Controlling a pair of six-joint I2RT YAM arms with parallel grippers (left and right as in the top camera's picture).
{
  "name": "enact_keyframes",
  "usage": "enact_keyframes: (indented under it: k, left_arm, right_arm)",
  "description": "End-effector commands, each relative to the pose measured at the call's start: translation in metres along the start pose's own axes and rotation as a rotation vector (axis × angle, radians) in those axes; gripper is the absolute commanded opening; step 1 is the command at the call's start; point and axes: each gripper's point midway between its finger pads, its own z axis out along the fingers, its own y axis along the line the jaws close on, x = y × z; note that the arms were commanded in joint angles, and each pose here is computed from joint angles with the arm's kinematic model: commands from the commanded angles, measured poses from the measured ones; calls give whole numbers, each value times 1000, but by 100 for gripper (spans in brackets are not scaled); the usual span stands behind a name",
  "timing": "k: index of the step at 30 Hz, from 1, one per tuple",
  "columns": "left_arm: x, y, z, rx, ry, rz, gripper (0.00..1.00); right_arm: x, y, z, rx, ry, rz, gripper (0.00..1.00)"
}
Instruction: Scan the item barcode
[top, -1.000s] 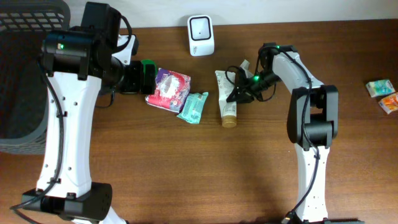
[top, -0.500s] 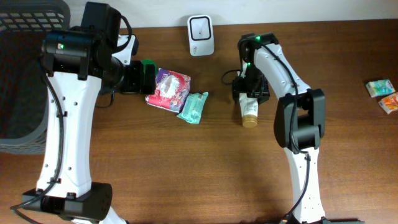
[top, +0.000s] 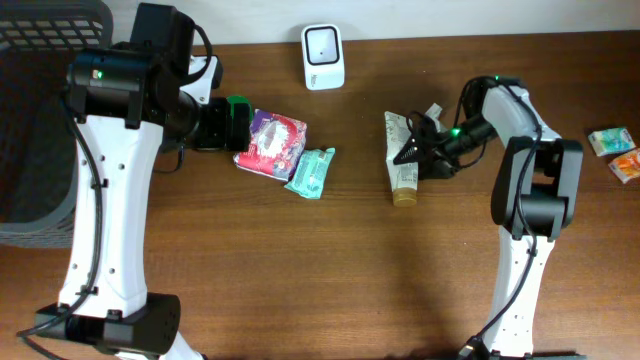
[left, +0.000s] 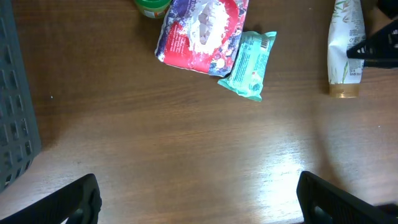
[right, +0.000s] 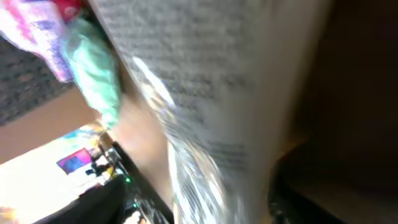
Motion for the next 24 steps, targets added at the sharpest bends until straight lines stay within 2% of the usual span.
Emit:
enact_keyframes:
  k: [1,3,4,8,10,12,15,17,19,21,24]
  left_arm:
    - [1,-2,-6,4,-16,20,99]
    - [1,-2,-6,4,-16,20,99]
    - [1,-2,-6,4,-16,20,99]
    - [1,-2,-6,4,-16,20,99]
    - [1,-2,-6,4,-16,20,99]
    - [1,-2,-6,4,-16,20,99]
    - [1,-2,-6,4,-16,20,99]
    - [1,-2,-6,4,-16,20,99]
    - [1,-2,-6,4,-16,20,99]
    - [1,-2,-6,4,-16,20,99]
    - [1,-2,-6,4,-16,20,99]
  right_arm:
    - [1,8,14,-77,-4,-49,38]
    - [-1,15,19,-81,-2,-62,9]
    - [-2,17,20,-78,-4,-59,4]
    - [-20,32,5,74,-47,-103,4]
    - [-39,68,-15,292,-123,-289,4]
    - [-50,105,-24,419,-187,-424,4]
    - [-60,163,-18,451,-253,-616,4]
    - [-65,174,-14,445,-277,-658,4]
    - [-74,184,-14,410,-337,-607,4]
    - [-88,205,-16,285,-437,-439,4]
    - [-85,238,-11,70,-433,-278,4]
